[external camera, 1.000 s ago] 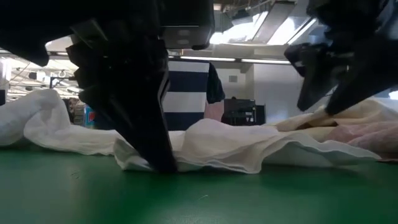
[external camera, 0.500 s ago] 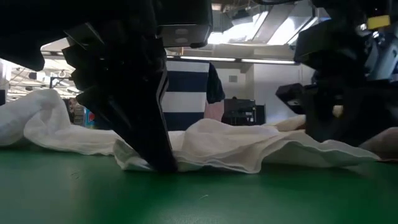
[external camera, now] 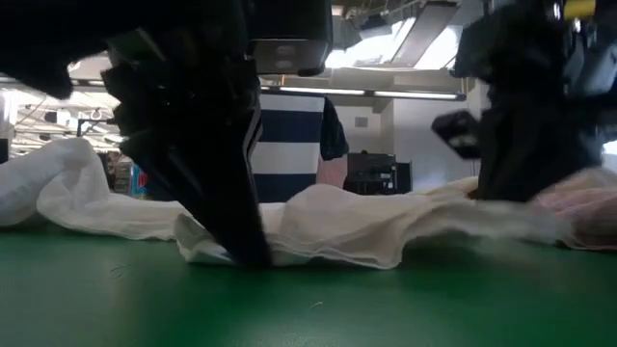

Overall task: Fold laundry
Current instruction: Fold the white polo shirt

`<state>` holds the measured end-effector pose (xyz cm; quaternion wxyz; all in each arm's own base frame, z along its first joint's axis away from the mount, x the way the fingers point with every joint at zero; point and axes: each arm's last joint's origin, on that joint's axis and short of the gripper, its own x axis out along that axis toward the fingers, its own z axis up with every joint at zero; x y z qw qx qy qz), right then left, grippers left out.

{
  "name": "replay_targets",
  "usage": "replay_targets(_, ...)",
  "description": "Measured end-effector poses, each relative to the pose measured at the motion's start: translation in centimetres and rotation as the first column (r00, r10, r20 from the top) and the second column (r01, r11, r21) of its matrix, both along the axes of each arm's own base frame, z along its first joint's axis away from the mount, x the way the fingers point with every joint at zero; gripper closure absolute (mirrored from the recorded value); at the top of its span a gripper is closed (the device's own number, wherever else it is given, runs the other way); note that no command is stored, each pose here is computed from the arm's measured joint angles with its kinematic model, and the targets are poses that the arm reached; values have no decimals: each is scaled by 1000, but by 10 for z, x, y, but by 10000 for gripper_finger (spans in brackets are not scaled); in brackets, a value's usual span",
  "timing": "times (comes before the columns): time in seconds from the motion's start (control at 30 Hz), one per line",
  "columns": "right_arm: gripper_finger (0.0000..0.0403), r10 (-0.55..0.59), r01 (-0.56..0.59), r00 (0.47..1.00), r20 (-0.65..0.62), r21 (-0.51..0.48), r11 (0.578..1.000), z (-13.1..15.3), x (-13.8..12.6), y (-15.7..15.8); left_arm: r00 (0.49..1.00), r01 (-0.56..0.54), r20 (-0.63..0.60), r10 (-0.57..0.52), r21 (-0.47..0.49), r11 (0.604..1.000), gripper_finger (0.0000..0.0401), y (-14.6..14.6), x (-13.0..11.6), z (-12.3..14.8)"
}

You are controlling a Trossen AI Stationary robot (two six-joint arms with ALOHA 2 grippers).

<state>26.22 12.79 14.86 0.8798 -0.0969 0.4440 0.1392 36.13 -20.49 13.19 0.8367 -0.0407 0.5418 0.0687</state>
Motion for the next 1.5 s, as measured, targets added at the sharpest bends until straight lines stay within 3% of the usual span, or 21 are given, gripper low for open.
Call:
replay_targets(0.23, 396, 7, -5, 999, -35, 58, 998, 27, -11, -4, 1000, -13, 10, 13, -33, 999, 390, -9, 5, 31)
replay_targets(0.43, 398, 5, 20, 994, -113, 220, 975, 30, -14, -1, 999, -34, 10, 34, -54, 998, 384, -10, 7, 35)
replay_targets(0.7, 399, -91, 110, 990, -104, 200, 974, 30, -13, -3, 1000, -25, -3, 24, -70, 997, 315, -6, 9, 35)
replay_targets(0.83, 400, -102, 132, 987, -126, 263, 956, 32, -12, -1, 997, 10, -74, -24, -186, 982, 284, -5, 10, 35)
replay_targets(0.93, 400, -111, 155, 983, -149, 323, 934, 40, -9, 2, 996, 13, -88, -33, -220, 975, 277, -8, 8, 35)
replay_targets(1.07, 399, -105, 161, 979, -175, 350, 923, 55, -5, 6, 998, 28, -44, -36, -172, 985, 280, -19, 3, 36)
replay_targets(1.3, 401, -158, 212, 969, -190, 308, 928, 54, -5, 4, 992, 7, 125, -20, 100, 995, 288, -28, -3, 39)
replay_targets(1.5, 401, -159, 218, 964, -215, 285, 933, 47, -4, 4, 989, 11, 144, -16, 33, 999, 294, -20, -2, 17)
